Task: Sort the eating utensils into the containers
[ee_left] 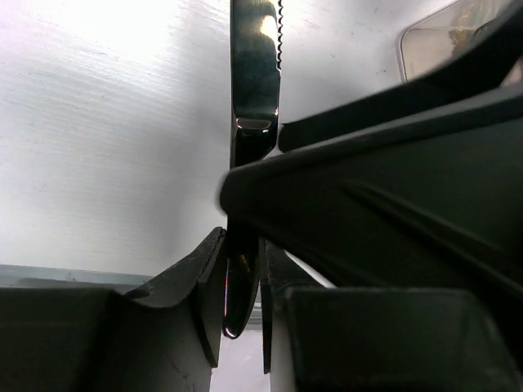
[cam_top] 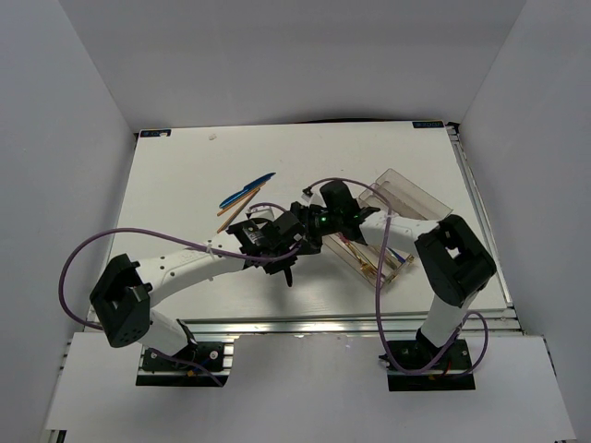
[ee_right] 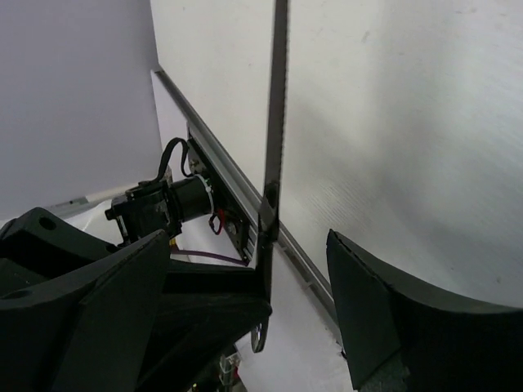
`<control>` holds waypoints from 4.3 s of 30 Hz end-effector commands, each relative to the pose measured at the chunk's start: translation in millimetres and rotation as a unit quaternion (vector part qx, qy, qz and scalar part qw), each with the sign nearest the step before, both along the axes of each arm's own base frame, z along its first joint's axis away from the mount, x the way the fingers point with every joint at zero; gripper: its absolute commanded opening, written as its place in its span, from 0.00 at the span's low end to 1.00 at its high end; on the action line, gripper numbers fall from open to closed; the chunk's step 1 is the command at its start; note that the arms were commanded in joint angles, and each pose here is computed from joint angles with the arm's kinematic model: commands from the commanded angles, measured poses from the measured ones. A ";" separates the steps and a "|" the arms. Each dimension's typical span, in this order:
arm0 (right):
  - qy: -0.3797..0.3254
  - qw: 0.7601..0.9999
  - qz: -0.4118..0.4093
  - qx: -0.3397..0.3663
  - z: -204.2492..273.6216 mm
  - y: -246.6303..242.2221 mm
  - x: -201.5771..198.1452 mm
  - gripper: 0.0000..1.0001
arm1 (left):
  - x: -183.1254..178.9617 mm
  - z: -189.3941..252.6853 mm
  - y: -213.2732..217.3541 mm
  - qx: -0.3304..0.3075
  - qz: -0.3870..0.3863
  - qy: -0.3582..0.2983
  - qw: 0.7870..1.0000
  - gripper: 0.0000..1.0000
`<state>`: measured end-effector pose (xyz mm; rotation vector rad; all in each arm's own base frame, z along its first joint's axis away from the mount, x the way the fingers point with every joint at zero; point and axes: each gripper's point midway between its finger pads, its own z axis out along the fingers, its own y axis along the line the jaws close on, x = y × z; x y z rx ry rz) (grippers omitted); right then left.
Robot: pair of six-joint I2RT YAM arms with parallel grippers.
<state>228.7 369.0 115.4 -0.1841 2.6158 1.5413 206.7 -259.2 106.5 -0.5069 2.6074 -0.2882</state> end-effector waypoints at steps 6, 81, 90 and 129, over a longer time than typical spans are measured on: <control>-0.010 0.998 0.042 0.053 21.6 23.1 -9.0 0.40 | 15.2 35.9 -12.0 -0.033 0.006 -0.046 0.998 0.00; -0.358 0.756 0.135 -0.531 -10.4 -324.9 128.0 0.13 | 26.2 51.4 70.7 0.095 -0.154 -0.027 0.983 0.98; -0.392 0.753 0.100 -0.519 25.7 -317.7 141.5 0.89 | 36.5 53.6 80.0 0.099 -0.144 -0.032 0.984 0.98; -0.329 0.920 -0.088 -0.192 144.2 -184.2 18.4 0.79 | 223.3 -66.9 124.7 0.196 -0.254 0.019 0.947 0.65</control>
